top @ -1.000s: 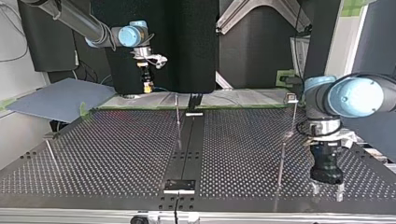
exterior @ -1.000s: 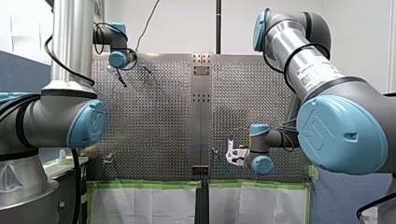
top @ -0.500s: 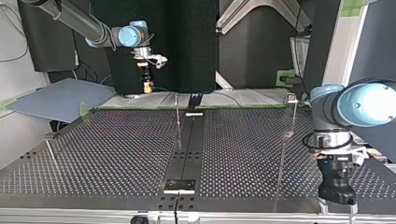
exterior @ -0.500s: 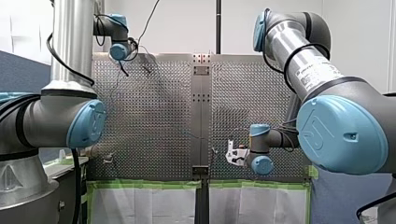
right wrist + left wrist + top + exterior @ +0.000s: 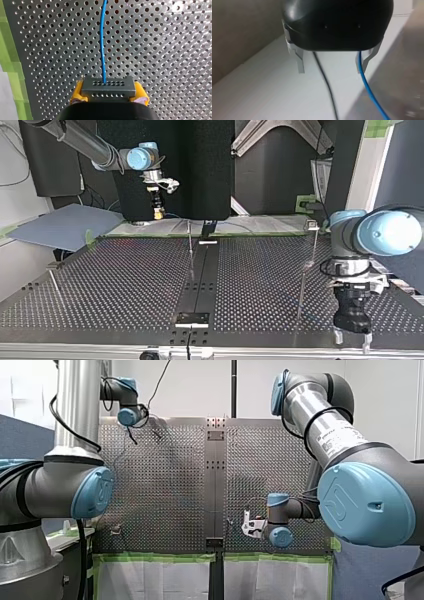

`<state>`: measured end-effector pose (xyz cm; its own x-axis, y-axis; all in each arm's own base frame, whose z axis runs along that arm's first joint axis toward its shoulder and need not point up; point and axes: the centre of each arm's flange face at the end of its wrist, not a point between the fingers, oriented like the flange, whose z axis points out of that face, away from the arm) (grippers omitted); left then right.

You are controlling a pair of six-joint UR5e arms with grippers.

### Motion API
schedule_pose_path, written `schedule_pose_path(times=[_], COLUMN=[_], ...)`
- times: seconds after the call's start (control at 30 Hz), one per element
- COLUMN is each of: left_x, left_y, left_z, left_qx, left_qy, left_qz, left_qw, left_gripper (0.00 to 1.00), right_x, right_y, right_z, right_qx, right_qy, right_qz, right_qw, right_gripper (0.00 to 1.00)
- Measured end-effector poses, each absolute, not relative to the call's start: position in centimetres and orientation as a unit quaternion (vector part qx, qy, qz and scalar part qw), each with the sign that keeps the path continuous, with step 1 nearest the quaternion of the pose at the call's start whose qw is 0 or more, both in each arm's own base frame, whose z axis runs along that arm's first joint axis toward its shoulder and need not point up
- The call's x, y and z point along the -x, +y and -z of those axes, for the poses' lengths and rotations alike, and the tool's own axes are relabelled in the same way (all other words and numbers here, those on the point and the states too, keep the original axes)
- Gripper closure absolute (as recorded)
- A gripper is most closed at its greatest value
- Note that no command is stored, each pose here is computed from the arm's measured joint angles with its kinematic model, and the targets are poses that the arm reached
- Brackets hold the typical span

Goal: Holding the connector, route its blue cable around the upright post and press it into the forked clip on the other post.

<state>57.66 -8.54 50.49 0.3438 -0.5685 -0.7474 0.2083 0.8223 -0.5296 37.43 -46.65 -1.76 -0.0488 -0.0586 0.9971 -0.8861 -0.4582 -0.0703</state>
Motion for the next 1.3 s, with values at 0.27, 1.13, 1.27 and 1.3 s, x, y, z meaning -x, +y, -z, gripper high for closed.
schedule_pose_path(times=[0.27,1.13,1.27,1.3], left_x=[-59.1,-57.9,-57.7,-57.6], left_y=[-9.4,-10.2,-10.3,-10.4], left_z=[-47.5,-41.6,-40.9,-40.8], left_qx=[0.165,0.172,0.172,0.173], left_qy=[0.545,0.574,0.575,0.575], left_qz=[0.229,0.222,0.223,0.223], left_qw=[0.789,0.769,0.768,0.768], left_gripper=[0.00,0.00,0.00,0.00], right_x=[-37.4,-37.4,-37.5,-37.5], right_y=[-46.6,-46.7,-46.7,-46.7], right_z=[1.8,1.9,1.9,1.9], right_qx=[-0.600,-0.597,-0.598,-0.598], right_qy=[-0.394,-0.391,-0.392,-0.392], right_qz=[-0.608,-0.611,-0.611,-0.611], right_qw=[0.340,0.341,0.340,0.340], right_gripper=[1.00,1.00,1.00,1.00])
